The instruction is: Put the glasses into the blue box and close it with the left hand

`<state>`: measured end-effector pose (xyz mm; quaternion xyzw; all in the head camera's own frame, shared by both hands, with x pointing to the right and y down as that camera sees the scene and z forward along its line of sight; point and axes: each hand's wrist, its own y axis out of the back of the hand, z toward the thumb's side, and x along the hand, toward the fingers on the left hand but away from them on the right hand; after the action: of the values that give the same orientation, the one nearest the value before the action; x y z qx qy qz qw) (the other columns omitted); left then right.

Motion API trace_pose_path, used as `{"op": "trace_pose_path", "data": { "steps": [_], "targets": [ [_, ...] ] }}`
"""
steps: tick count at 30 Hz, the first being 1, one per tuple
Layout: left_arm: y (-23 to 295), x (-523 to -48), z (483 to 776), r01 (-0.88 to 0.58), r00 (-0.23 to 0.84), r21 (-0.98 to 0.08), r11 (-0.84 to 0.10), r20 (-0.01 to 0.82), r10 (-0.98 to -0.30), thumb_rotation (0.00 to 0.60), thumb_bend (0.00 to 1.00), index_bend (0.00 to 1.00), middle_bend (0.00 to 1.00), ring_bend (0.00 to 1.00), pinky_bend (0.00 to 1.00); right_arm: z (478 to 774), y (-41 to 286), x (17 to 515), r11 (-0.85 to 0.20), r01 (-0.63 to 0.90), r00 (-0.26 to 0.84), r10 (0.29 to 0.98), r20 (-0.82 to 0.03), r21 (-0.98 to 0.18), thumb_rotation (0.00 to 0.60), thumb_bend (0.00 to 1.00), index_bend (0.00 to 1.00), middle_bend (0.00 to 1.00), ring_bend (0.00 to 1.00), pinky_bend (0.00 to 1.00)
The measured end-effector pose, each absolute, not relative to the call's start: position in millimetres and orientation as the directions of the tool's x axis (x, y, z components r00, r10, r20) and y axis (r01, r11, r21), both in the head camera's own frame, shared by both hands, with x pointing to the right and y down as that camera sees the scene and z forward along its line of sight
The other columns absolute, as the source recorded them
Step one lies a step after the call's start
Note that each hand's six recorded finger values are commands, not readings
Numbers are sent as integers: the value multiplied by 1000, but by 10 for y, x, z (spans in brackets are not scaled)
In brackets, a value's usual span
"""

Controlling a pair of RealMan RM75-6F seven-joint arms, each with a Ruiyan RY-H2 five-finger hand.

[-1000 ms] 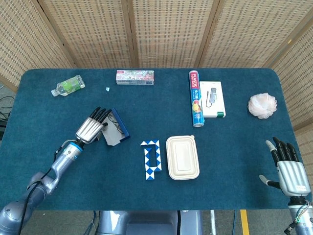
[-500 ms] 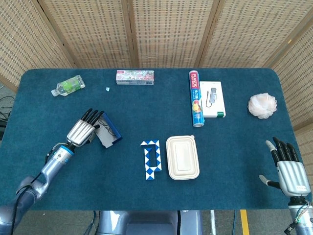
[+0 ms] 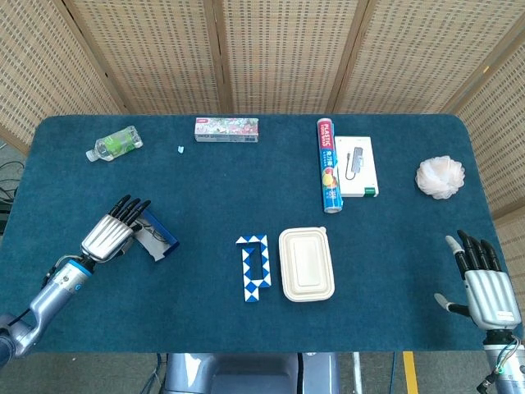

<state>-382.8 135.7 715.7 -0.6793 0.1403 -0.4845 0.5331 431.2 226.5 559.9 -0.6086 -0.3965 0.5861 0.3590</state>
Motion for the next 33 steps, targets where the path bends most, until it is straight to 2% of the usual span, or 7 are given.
{"op": "trace_pose_path", "data": {
  "steps": [5,23,33],
  "targets": [
    [1377,-3785,7151,340,471,-841,-421,540,-698,600,515,801,0,0,0,5597,2264,4311,-427,62,-1,904,-428,-902,600,53,0,0,0,0],
    [1094,-3507,7324,295,420,-807,-512,591,-689,600,519,801,0,0,0,5601,2263,4313,-427,63,-2,904,-428,-902,600,53,0,0,0,0],
    [980,-3415,7371,286,402,-807,-516,590,-700,600,523,801,0,0,0,5600,2262,4313,-428,63,-1,903,-429,-902,600,53,0,0,0,0]
  ]
}}
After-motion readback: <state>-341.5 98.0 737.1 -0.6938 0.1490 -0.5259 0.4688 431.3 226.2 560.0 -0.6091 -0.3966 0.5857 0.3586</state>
